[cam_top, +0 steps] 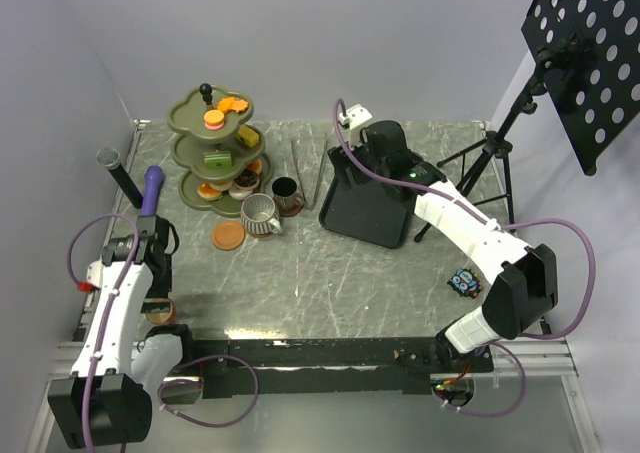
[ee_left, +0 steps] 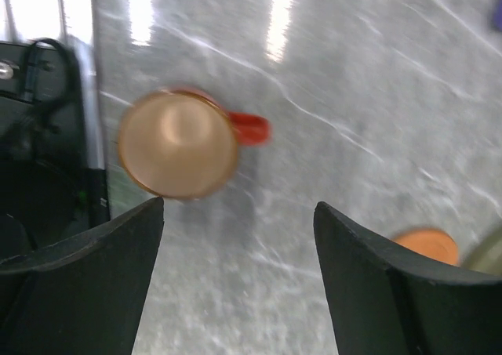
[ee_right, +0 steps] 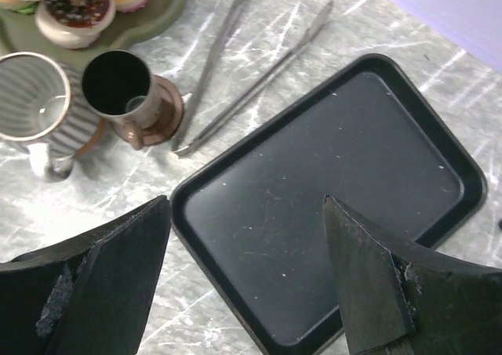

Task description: Serve the afternoon tea

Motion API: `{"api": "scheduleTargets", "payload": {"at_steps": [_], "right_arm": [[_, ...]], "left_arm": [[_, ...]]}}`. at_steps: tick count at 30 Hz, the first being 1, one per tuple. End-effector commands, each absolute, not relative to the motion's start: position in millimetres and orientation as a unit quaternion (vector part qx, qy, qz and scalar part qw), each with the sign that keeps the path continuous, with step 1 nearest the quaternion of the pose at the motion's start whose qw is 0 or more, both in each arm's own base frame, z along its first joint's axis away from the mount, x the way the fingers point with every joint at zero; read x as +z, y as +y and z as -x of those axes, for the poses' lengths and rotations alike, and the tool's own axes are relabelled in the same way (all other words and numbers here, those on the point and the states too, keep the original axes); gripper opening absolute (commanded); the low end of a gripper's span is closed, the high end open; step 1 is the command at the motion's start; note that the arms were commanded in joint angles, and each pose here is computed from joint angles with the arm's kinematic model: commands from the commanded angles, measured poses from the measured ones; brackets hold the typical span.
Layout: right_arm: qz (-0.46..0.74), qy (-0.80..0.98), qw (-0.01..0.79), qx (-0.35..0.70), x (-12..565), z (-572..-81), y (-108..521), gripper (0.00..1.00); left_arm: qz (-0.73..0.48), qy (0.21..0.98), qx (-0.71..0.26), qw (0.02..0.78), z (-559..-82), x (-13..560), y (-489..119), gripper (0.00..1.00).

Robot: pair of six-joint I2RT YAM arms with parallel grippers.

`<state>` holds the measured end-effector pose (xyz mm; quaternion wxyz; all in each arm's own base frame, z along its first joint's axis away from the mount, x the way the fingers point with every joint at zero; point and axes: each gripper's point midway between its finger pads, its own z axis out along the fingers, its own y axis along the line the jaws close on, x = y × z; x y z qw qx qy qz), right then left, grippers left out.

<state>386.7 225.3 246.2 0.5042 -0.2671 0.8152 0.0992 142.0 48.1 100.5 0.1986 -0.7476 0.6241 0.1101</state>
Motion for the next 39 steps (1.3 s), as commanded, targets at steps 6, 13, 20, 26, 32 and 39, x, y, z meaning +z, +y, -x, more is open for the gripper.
{"api": "scheduleTargets", "payload": {"at_steps": [6,13,20,26,32,39], "right_arm": [[0.273,0.791,0.527,0.148,278,-370,233,0.84],[0.275,0.787,0.529,0.16,288,-369,237,0.84],[0.279,0.788,0.521,0.173,289,-370,244,0.84],[0.286,0.786,0.52,0.172,291,-372,247,0.84],[0.292,0.787,0.517,0.167,287,-374,248,0.84],[0.292,0.794,0.507,0.165,276,-375,248,0.84]], "left_arm": [[0.776,0.577,0.128,0.221,-135,85,71,0.78],[0.764,0.584,0.132,0.242,-151,70,90,0.68],[0.743,0.595,0.141,0.274,-173,70,108,0.57],[0.748,0.6,0.147,0.243,-168,53,105,0.52],[0.765,0.591,0.14,0.212,-157,42,93,0.47],[0.769,0.586,0.139,0.213,-152,48,92,0.22]]}}
